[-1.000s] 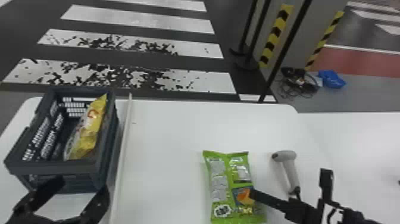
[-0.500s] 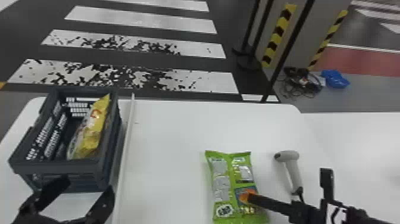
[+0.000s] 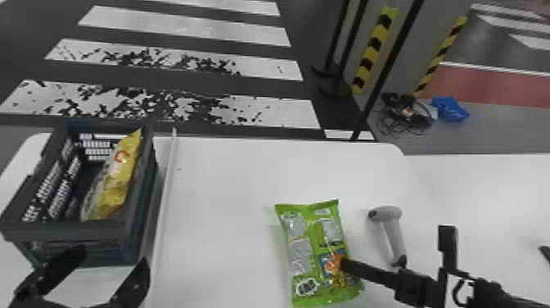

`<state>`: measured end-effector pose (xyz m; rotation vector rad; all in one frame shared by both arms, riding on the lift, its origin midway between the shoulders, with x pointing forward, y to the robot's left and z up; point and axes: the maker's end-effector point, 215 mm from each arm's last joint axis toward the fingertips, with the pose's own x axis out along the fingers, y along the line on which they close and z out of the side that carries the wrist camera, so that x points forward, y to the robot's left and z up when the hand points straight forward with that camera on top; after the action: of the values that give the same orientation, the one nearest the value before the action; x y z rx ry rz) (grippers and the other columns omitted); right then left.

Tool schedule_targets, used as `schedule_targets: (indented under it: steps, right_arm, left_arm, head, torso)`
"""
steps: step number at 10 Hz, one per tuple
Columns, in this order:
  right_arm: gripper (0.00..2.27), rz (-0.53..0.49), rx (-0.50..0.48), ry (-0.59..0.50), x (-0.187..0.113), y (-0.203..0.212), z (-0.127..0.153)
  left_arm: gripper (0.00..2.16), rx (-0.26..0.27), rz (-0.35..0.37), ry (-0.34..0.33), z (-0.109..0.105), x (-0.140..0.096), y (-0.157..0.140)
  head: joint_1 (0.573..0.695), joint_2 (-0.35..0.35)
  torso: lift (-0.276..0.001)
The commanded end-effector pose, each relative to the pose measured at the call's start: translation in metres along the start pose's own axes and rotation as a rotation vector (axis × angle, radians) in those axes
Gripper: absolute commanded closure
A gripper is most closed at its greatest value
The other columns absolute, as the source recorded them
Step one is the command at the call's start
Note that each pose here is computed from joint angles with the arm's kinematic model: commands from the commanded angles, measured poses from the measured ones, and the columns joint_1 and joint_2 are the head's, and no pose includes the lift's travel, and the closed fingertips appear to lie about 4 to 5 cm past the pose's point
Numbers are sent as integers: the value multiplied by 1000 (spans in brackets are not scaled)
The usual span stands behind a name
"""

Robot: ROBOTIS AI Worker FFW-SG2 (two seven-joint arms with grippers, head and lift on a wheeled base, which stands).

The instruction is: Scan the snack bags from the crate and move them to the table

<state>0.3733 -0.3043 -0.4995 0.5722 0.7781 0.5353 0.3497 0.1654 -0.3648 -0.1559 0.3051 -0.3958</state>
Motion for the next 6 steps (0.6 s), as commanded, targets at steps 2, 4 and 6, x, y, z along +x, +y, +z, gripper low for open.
schedule_targets:
  steps: [2, 4, 6]
  right_arm:
    - [2240, 15, 8, -79, -28, 10, 33]
    - [2240, -50, -6, -188, -66, -4, 78]
    - [2240, -219, -32, -292, -114, -50, 128]
  left_arm:
    - [33, 0, 5, 1, -1, 0, 1]
    - [33, 2, 4, 0, -1, 1, 2]
    - [33, 1, 6, 5, -4, 3, 3]
  head:
    - [695, -223]
    - [695, -243]
    - [695, -319]
  torso:
    - [-95]
    - [-95]
    - [-95]
